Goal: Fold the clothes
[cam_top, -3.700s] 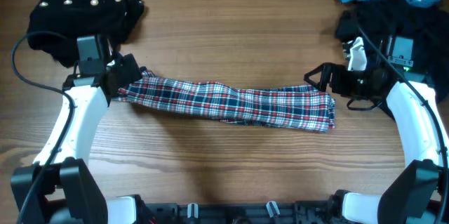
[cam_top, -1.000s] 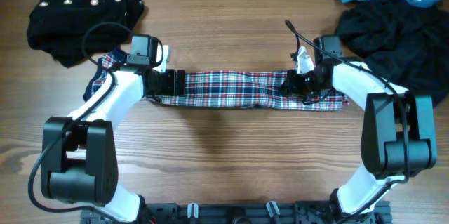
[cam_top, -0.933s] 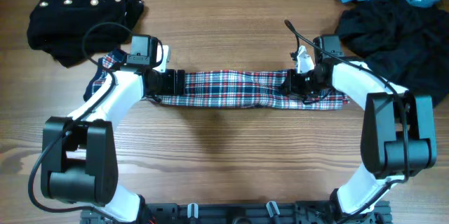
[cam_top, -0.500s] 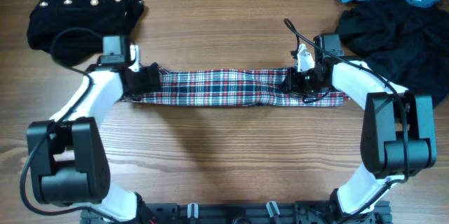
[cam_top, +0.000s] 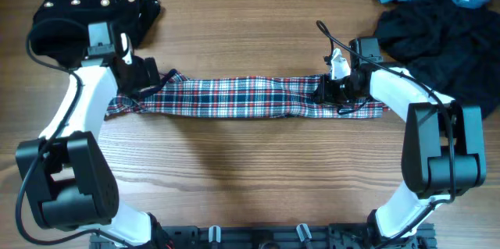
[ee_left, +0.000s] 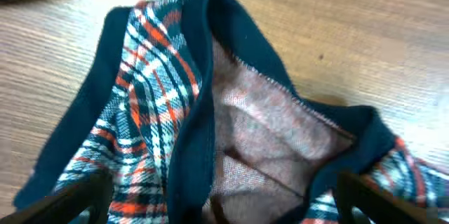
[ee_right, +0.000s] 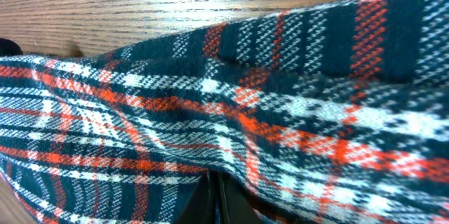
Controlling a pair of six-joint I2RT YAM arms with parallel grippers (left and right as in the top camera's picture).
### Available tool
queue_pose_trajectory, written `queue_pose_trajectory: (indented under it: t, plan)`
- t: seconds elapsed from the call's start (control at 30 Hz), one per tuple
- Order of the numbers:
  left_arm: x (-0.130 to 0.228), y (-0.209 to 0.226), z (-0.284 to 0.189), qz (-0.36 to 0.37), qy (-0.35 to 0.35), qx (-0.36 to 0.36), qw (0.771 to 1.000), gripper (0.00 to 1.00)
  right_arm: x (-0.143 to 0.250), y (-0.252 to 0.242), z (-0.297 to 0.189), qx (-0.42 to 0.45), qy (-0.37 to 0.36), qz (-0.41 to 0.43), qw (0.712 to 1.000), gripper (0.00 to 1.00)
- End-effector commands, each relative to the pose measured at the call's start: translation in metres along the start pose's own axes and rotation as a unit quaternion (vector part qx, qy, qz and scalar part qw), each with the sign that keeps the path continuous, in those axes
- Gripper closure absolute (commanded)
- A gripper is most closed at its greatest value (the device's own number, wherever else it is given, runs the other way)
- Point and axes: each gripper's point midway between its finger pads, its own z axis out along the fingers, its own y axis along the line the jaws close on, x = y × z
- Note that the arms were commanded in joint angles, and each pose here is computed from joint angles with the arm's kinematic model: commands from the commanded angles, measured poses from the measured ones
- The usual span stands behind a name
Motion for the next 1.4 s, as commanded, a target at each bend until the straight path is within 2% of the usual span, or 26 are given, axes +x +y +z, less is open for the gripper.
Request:
queue_pose_trajectory:
  t: [0.0, 0.1, 0.13, 0.17, 0.23, 0.27, 0.33, 0.47, 0.73, 1.0, 1.13, 1.27, 1.37]
  plan:
    - [-0.024, 0.007, -0.022, -0.021, -0.028, -0.006, 0.999, 0.00, -0.003, -0.029, 0.004, 0.058, 0.000, 0.007, 0.998, 0.96]
    - [-0.022, 0.016, -0.036, -0.058, -0.015, -0.009, 0.998, 0.00, -0.003, -0.028, 0.004, 0.054, -0.001, 0.008, 0.998, 0.96]
    - [-0.019, 0.016, -0.039, -0.071, -0.009, -0.002, 0.997, 0.00, -0.004, -0.027, 0.003, 0.053, -0.002, 0.007, 0.999, 0.88]
    - [-0.014, 0.011, -0.043, -0.080, 0.004, 0.023, 0.996, 0.00, -0.005, -0.027, 0.003, 0.053, -0.002, 0.007, 0.999, 0.65]
    - [-0.005, -0.002, -0.048, -0.094, 0.029, 0.085, 0.991, 0.00, -0.009, -0.023, -0.001, 0.049, -0.003, 0.006, 0.999, 0.33]
    - [-0.001, -0.006, -0.051, -0.104, 0.042, 0.112, 0.987, 0.00, -0.012, -0.021, -0.003, 0.047, -0.004, 0.005, 0.999, 0.24]
    - [0.007, -0.008, -0.055, -0.135, 0.065, 0.147, 0.978, 0.00, -0.018, -0.015, -0.008, 0.041, -0.004, -0.001, 0.999, 0.15]
    - [0.016, -0.005, -0.058, -0.155, 0.087, 0.164, 0.970, 0.00, -0.037, 0.004, -0.024, 0.016, -0.011, -0.019, 1.000, 0.09]
    - [0.024, -0.008, -0.059, -0.151, 0.103, 0.164, 0.969, 0.00, -0.061, 0.029, -0.053, -0.003, -0.023, -0.034, 0.999, 0.07]
    - [0.043, 0.009, -0.052, -0.186, 0.132, 0.153, 0.962, 0.00, -0.053, -0.008, -0.063, 0.113, -0.006, -0.030, 0.993, 0.06]
    - [0.042, 0.025, -0.045, -0.210, 0.119, 0.156, 0.958, 0.00, -0.038, -0.020, -0.064, 0.143, 0.022, -0.028, 0.989, 0.07]
    - [0.028, 0.029, -0.038, -0.226, 0.081, 0.205, 0.949, 0.00, -0.035, -0.023, -0.065, 0.152, 0.028, -0.025, 0.988, 0.07]
    - [0.032, 0.032, -0.029, -0.229, 0.085, 0.209, 0.947, 0.00, -0.032, -0.024, -0.065, 0.152, 0.032, -0.023, 0.988, 0.07]
